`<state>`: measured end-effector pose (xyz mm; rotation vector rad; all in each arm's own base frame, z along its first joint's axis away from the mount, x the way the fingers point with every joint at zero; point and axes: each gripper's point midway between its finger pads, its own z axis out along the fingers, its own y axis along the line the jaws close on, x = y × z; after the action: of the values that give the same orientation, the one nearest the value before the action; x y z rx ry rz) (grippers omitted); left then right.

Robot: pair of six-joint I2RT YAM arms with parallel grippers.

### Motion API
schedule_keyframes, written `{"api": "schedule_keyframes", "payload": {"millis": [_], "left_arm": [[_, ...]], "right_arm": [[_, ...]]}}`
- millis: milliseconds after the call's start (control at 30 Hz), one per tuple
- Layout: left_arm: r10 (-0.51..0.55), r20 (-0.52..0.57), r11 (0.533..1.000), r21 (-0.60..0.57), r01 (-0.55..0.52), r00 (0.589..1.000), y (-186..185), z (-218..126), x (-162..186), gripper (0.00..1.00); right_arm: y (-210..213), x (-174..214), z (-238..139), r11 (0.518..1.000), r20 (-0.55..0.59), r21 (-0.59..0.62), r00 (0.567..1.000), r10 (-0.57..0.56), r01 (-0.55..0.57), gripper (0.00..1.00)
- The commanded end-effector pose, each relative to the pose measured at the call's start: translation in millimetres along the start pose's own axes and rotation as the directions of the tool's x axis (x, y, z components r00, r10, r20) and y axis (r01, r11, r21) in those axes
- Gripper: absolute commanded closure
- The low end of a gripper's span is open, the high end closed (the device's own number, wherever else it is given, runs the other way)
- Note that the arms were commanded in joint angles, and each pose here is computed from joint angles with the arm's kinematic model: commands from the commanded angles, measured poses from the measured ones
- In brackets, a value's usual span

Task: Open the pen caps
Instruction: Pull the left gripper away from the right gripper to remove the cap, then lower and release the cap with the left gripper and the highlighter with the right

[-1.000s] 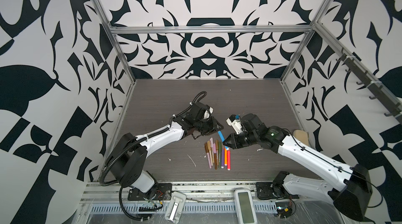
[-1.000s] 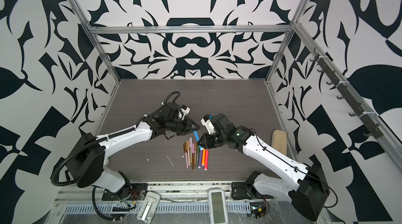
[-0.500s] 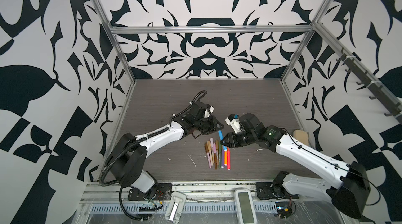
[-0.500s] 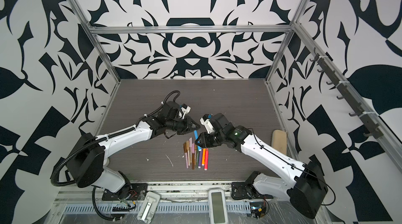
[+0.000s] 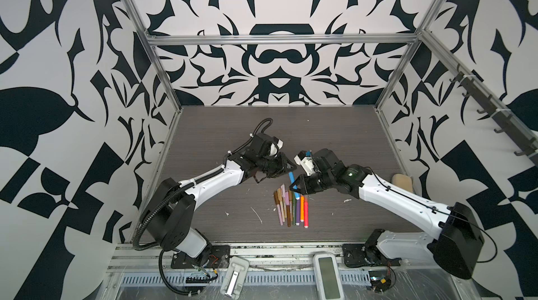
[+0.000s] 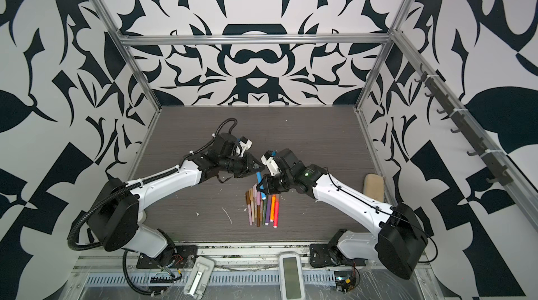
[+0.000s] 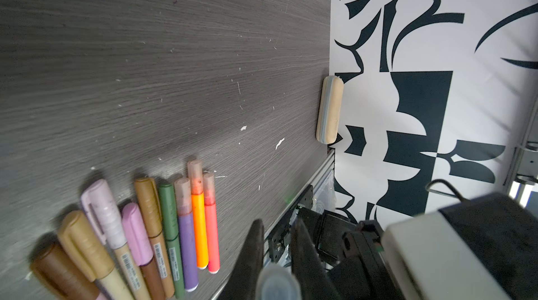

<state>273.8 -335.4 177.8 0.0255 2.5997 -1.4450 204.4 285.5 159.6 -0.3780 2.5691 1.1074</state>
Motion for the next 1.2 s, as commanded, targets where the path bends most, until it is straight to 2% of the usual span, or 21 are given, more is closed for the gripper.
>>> {"api": "schedule_keyframes", "payload": {"millis": [0,67,133,300,400,533,600,667,767,867,1067,1167], "left_arm": [[0.002,0.24,0.997,-0.073,0.016,0.971,23.1,-57.9,-105.2,1.0],[0.028,0.303,0.993,-0.114,0.007,0.953,27.5,-73.4,-142.5,1.0],[0.049,0.293,0.989,-0.148,-0.006,0.955,28.5,-68.3,-158.8,1.0],[0.029,0.208,0.975,-0.222,0.018,0.978,58.6,-37.1,-155.7,1.0],[0.042,0.111,0.919,-0.393,0.005,0.993,97.3,-25.2,-140.9,1.0],[0.047,-0.007,0.813,-0.58,-0.042,0.999,138.3,-17.1,-119.2,1.0],[0.059,-0.054,0.765,-0.639,-0.08,0.997,148.0,-13.5,-112.9,1.0],[0.058,-0.107,0.721,-0.683,-0.116,0.993,159.1,-9.2,-105.8,1.0],[0.033,-0.155,0.703,-0.698,-0.133,0.987,172.3,-2.1,-101.9,1.0],[0.018,-0.189,0.691,-0.707,-0.149,0.982,181.9,3.7,-100.4,1.0],[-0.028,-0.204,0.7,-0.703,-0.127,0.979,196.5,17.7,-100.2,1.0],[-0.04,-0.188,0.703,-0.703,-0.106,0.981,198.3,22.3,-103.8,1.0]], "right_arm": [[-22.6,44.3,0.2,0.992,-0.053,0.052,0.992,0.116,-0.114,1.0],[-27.6,63.7,1.3,0.989,-0.046,0.05,0.989,0.142,-0.14,1.0],[-33.0,71.1,-6.1,0.986,-0.019,0.057,0.988,0.156,-0.155,1.0],[-40.5,53.1,-35.7,0.986,0.065,0.145,0.995,0.073,-0.082,1.0],[-62.8,29.1,-47.2,0.967,0.087,0.237,0.994,0.07,-0.089,1.0],[-115.8,-26.1,-53.9,0.927,0.131,0.334,0.982,0.136,-0.173,1.0],[-138.4,-54.0,-51.5,0.902,0.129,0.401,0.984,0.12,-0.163,1.0],[-162.3,-82.0,-43.6,0.855,0.111,0.506,0.992,0.065,-0.113,1.0],[-191.5,-111.8,-27.0,0.796,0.061,0.602,0.997,0.036,-0.065,1.0],[-210.7,-128.8,-12.9,0.758,0.041,0.65,0.999,0.032,-0.051,1.0],[-235.0,-129.3,7.0,0.724,0.0,0.688,0.998,0.068,-0.049,1.0],[-238.0,-126.8,9.0,0.723,-0.005,0.689,0.997,0.074,-0.051,1.0]]}}
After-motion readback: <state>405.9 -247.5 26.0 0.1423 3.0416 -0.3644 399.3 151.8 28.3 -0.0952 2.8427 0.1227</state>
